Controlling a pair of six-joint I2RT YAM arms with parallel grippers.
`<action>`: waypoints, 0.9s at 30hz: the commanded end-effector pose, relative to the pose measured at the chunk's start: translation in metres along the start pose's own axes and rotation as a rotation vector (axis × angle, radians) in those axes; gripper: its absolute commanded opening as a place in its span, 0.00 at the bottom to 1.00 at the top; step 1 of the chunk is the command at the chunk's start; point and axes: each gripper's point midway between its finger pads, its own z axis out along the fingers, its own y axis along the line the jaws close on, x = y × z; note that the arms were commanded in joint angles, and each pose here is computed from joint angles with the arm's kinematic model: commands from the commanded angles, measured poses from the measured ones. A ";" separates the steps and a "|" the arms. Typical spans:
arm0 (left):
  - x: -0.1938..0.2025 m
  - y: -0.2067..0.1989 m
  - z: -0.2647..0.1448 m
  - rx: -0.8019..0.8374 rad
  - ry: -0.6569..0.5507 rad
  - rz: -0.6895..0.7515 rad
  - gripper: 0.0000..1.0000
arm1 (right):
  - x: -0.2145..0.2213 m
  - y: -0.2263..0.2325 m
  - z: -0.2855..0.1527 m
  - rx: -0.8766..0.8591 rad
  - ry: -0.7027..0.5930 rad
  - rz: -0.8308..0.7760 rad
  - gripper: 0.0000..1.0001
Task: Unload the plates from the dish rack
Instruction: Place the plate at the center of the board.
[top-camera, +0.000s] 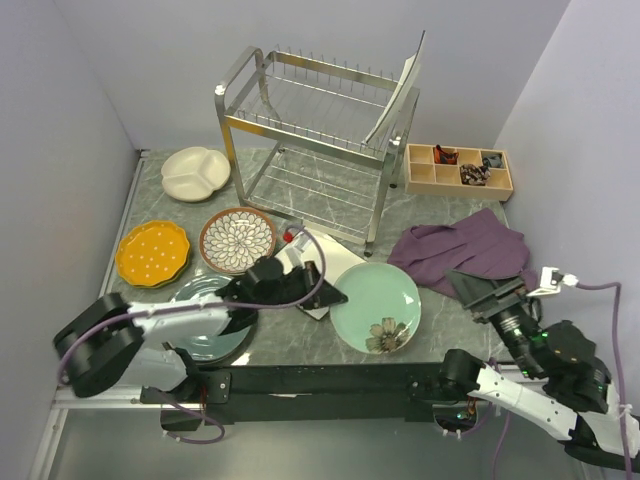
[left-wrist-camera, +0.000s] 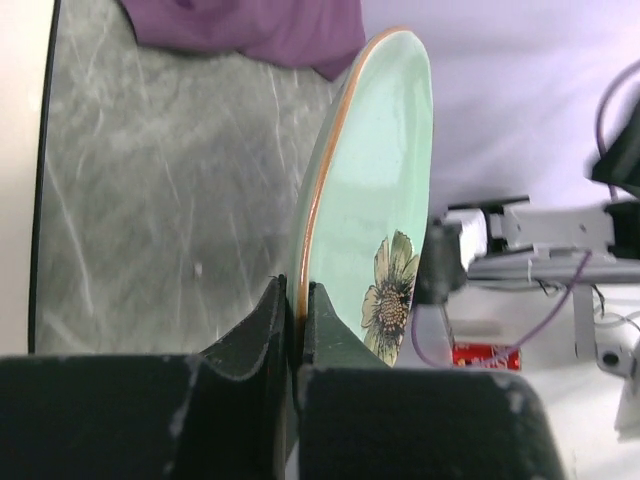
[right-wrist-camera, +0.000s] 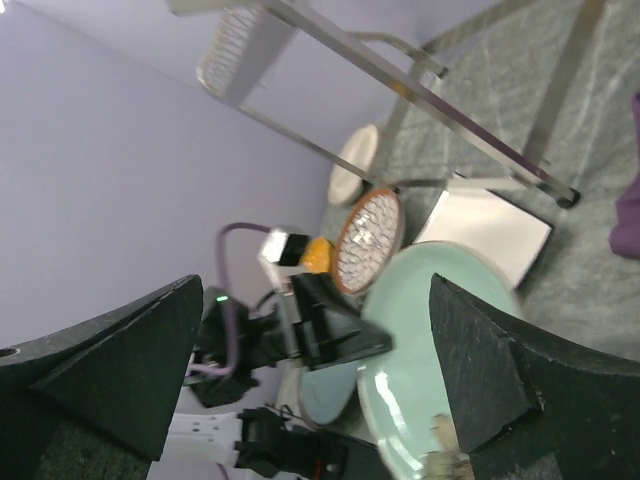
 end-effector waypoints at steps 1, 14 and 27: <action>-0.059 -0.075 0.030 0.244 -0.155 0.043 0.01 | -0.030 0.019 -0.010 -0.030 -0.052 -0.012 1.00; -0.037 -0.033 0.136 0.190 -0.116 -0.007 0.01 | -0.012 0.029 -0.007 -0.083 0.023 -0.045 1.00; 0.025 -0.007 0.180 0.152 -0.041 -0.056 0.01 | -0.011 0.024 -0.009 -0.087 0.018 -0.042 1.00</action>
